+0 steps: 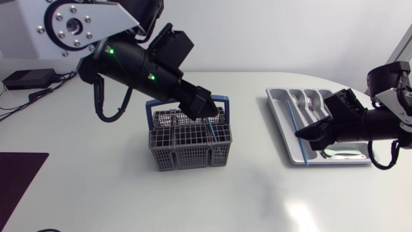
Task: Unload the cutlery basket into the drawer organizer.
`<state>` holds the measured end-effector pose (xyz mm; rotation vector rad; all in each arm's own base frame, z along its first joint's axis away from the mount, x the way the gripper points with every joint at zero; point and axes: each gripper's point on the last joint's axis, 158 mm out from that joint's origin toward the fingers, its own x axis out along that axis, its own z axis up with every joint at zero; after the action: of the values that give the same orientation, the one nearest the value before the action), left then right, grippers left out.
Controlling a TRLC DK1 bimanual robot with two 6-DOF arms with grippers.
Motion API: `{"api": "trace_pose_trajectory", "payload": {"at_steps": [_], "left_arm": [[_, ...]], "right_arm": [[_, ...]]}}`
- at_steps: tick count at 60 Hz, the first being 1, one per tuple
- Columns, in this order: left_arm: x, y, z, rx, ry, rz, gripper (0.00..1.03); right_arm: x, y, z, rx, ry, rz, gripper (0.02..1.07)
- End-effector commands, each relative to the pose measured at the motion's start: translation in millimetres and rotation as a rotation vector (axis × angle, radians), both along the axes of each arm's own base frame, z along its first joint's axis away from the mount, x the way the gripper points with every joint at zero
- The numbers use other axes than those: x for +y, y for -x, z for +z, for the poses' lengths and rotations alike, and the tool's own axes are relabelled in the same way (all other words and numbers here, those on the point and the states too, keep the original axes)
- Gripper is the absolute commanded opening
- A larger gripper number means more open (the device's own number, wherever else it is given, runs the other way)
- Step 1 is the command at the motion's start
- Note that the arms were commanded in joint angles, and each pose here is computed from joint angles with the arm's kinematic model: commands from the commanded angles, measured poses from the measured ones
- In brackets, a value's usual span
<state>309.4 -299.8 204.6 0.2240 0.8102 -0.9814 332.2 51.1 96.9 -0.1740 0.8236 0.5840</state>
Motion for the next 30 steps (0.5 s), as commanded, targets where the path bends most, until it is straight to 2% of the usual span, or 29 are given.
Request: {"api": "trace_pose_trajectory", "payload": {"at_steps": [1, 15, 30], "left_arm": [[1.7, 3.6, 3.3, -0.070, -0.004, -0.016, 0.91], [-0.9, -1.4, -16.0, -0.108, -0.024, -0.009, 0.91], [-3.4, -5.3, -26.7, -0.137, -0.013, -0.006, 0.91]], "right_arm": [[-18.8, -23.5, -1.1, 0.027, -0.017, -0.086, 0.08], [-44.6, -63.9, -26.8, 0.104, -0.015, -0.256, 0.08], [-47.7, -95.0, -58.4, 0.197, -0.012, -0.351, 0.08]]}}
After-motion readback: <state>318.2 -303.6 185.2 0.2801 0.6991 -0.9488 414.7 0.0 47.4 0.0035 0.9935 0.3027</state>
